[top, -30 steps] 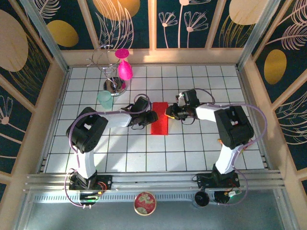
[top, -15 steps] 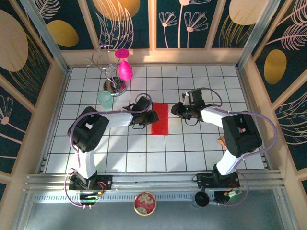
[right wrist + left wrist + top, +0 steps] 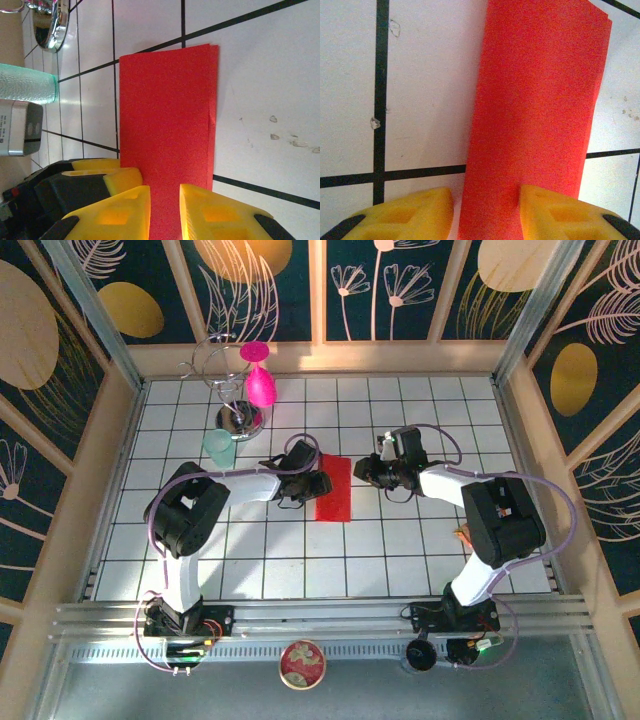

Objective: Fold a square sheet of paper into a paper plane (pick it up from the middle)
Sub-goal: Hold the square sheet of paper at the center of the table.

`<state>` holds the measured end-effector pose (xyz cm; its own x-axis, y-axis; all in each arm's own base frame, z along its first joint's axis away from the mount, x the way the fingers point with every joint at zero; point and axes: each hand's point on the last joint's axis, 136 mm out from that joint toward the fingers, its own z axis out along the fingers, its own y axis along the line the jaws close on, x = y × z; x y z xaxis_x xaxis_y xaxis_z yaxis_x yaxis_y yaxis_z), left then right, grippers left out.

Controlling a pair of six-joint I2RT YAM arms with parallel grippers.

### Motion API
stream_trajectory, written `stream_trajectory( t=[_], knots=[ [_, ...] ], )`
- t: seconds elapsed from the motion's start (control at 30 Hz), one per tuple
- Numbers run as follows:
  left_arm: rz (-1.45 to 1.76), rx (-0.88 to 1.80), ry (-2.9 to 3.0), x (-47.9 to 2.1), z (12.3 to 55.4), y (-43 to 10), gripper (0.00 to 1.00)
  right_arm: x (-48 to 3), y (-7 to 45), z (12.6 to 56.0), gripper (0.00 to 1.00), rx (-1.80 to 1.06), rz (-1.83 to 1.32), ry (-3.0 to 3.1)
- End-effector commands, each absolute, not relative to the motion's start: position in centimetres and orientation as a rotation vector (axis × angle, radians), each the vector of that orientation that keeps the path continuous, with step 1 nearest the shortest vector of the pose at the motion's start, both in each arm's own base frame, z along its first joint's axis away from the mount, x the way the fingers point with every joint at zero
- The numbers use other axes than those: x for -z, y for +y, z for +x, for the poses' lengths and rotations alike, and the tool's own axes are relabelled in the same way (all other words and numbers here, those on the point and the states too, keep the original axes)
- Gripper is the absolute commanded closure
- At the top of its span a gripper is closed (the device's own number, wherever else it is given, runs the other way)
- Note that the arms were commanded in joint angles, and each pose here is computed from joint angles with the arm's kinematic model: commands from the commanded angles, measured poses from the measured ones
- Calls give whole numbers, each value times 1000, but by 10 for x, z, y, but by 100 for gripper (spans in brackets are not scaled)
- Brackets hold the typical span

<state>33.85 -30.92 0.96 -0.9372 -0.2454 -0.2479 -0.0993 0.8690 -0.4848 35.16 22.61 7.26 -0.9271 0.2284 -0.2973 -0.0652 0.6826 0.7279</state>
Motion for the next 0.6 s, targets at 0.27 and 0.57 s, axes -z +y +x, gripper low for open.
stream_trajectory(
  t=[0.27,0.57],
  knots=[
    [-207,396,3007,97,284,-277,57,-65,238,346,79,-1164,93,2545],
    [-195,361,3026,105,279,-273,55,-57,253,342,82,-1178,56,2580]
  ],
)
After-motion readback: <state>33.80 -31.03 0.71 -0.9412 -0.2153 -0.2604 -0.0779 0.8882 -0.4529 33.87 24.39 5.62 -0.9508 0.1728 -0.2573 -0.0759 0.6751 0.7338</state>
